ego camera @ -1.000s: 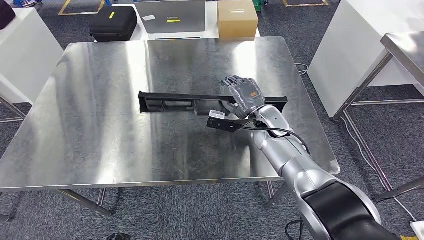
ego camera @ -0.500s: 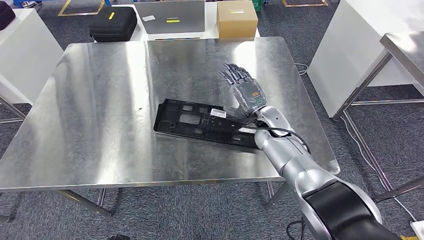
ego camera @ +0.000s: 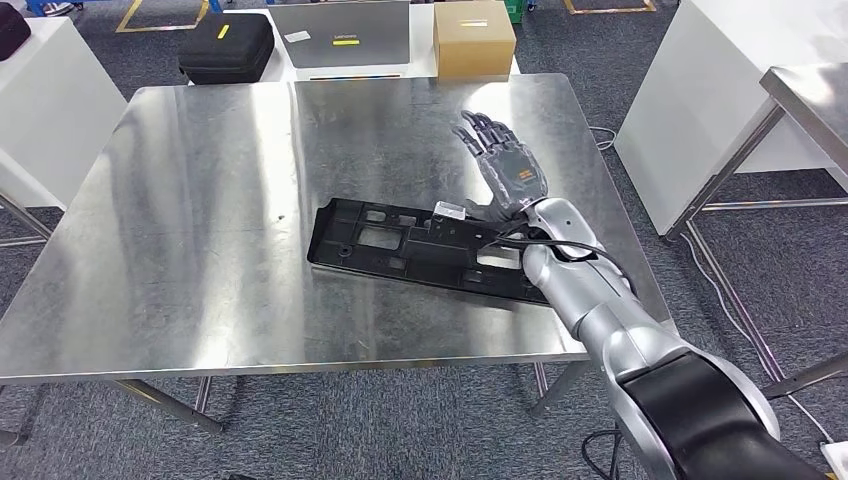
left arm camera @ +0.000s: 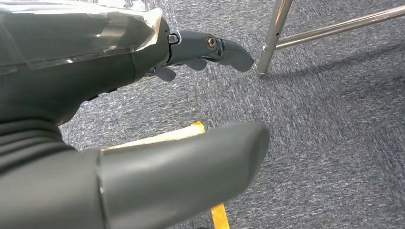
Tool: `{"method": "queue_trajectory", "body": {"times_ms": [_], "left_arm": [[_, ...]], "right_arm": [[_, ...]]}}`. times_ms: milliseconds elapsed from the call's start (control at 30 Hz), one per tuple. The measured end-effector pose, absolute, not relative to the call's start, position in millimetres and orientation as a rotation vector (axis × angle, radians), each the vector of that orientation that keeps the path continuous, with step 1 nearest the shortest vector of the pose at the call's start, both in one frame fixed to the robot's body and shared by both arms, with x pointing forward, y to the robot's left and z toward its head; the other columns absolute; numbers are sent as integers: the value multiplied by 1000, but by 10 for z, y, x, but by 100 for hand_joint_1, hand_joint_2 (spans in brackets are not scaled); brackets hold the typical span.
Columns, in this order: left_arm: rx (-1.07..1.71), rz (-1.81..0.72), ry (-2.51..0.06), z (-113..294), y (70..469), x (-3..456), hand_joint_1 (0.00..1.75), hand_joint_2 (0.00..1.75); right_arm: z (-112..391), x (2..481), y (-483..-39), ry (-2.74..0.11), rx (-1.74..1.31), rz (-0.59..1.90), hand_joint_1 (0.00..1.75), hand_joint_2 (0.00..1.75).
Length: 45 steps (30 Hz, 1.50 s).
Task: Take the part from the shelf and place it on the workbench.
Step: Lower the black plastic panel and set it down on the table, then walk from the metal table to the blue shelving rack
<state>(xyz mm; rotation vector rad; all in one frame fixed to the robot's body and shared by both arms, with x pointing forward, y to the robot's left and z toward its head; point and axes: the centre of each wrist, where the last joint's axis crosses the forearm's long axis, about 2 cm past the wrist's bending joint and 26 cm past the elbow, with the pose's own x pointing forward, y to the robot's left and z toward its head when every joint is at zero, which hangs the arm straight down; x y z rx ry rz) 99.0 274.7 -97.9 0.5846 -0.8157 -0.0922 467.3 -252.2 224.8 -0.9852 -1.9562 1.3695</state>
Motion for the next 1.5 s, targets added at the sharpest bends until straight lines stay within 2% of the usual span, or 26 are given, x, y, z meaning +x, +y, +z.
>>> {"method": "queue_trajectory", "body": {"times_ms": [167, 333, 533, 700, 867, 1067, 1300, 1500], "left_arm": [[588, -78, -817, -984, 2753, 967, 0, 0], [591, -53, -814, -994, 2757, 924, 0, 0], [589, -18, -807, -1007, 2756, 865, 0, 0], [583, 13, -807, -1018, 2739, 815, 0, 0], [576, 49, -810, -1022, 2708, 796, 0, 0], [572, 98, -802, -1023, 2649, 778, 0, 0], [555, 125, -785, -1021, 2537, 752, 0, 0], [535, 139, -753, -1019, 2442, 717, 0, 0]], "right_arm": [[2425, 4750, -2689, -1909, -1107, 1319, 0, 175], [2688, 4842, -3064, -1814, -1320, 1250, 0, 175], [3074, 4853, -3927, -1655, -1574, 1084, 0, 175], [3194, 4622, -4816, -1534, -1713, 920, 0, 175], [3081, 4199, -5618, -1389, -1801, 788, 0, 175], [2622, 3424, -6406, -1214, -1844, 633, 0, 175], [2010, 2562, -6774, -967, -1853, 623, 0, 175], [1523, 1763, -6869, -934, -1842, 469, 0, 175]]}}
